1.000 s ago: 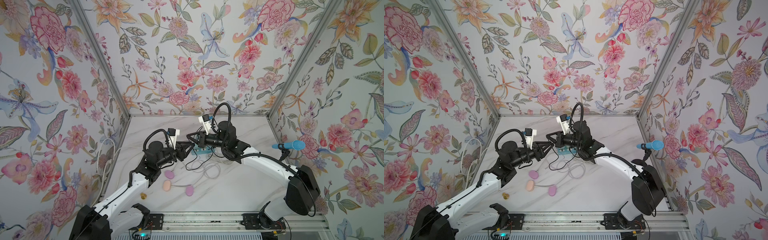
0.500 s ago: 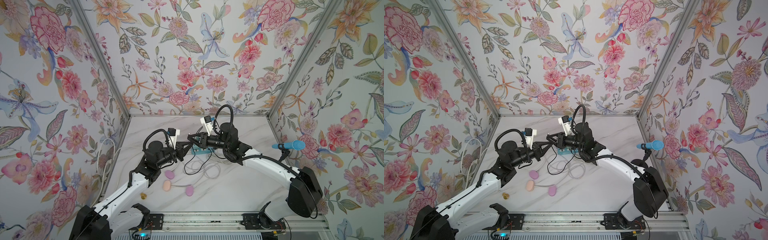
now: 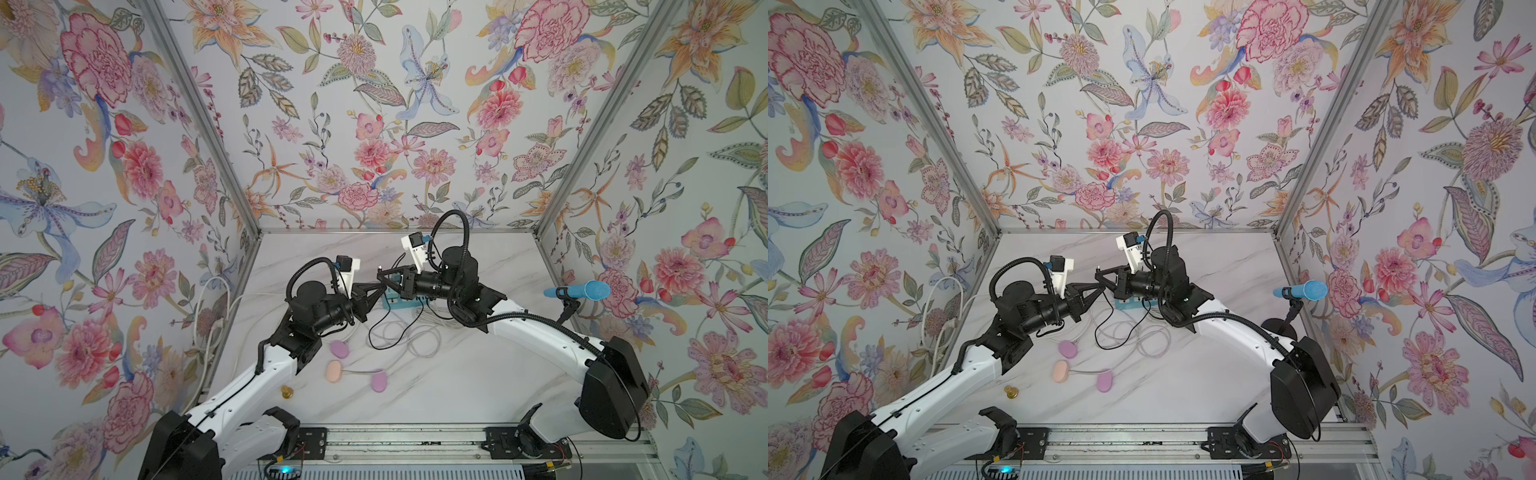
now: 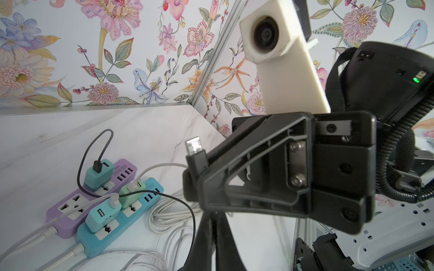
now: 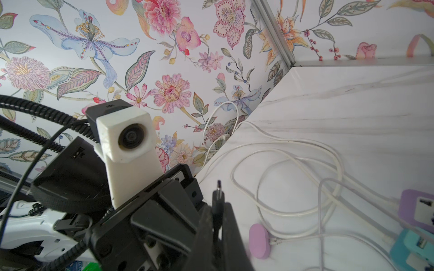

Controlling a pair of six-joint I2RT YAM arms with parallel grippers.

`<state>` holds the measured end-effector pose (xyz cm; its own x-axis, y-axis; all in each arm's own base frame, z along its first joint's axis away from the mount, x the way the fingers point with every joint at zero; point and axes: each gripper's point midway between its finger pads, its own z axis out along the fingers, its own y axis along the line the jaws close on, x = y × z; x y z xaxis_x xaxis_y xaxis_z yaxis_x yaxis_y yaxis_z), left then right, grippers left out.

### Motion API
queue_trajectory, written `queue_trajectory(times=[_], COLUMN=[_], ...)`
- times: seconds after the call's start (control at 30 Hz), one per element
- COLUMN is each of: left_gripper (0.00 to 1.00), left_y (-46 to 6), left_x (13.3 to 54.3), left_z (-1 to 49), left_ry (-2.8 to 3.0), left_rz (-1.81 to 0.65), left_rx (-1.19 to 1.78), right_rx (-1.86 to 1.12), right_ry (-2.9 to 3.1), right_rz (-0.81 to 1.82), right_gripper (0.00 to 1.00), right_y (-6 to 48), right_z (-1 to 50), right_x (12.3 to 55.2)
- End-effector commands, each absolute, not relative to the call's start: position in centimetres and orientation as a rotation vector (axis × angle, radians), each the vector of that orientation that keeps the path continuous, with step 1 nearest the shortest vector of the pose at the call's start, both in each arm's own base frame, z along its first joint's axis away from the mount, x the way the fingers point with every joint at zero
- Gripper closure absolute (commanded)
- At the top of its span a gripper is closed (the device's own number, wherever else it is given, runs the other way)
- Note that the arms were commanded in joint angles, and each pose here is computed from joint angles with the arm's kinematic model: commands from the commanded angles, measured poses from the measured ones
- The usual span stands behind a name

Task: Charge the bluetooth headset
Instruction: Pick up the charging cable from the center of the board.

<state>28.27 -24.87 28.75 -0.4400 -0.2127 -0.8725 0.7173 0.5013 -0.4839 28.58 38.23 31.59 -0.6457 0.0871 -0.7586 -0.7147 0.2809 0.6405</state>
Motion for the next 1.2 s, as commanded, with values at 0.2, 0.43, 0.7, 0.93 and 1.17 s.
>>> queue_trajectory(times=[0.2, 0.43, 0.7, 0.93, 1.17], left_gripper=[0.25, 0.26, 0.26, 0.19, 0.17], left_y=[-22.5, -20.1, -21.7, -22.3, -23.1], left_x=[26.8, 21.8, 16.2, 13.5, 12.9], left_z=[27.2, 20.7, 14.3, 10.3, 7.2], left_ry=[1.911, 2.189, 2.397, 2.52, 2.611], left_rz=[-0.959, -0.82, -0.706, -0.533, -0.516], left_rx=[0.43, 0.363, 0.404, 0.532, 0.529], right_rx=[-0.64, -0.68, -0.676, -0.681, -0.676], right_ry=[1.897, 2.085, 2.106, 2.113, 2.106], right_rz=[1.223, 0.901, 0.801, 0.817, 0.797], right_gripper=[1.0, 1.0, 1.0, 1.0, 1.0], right_y=[36.0, 32.5, 30.5, 30.1, 29.0], right_z=[31.0, 26.5, 26.0, 25.8, 25.5], right_x=[28.6, 29.6, 29.3, 28.5, 27.6])
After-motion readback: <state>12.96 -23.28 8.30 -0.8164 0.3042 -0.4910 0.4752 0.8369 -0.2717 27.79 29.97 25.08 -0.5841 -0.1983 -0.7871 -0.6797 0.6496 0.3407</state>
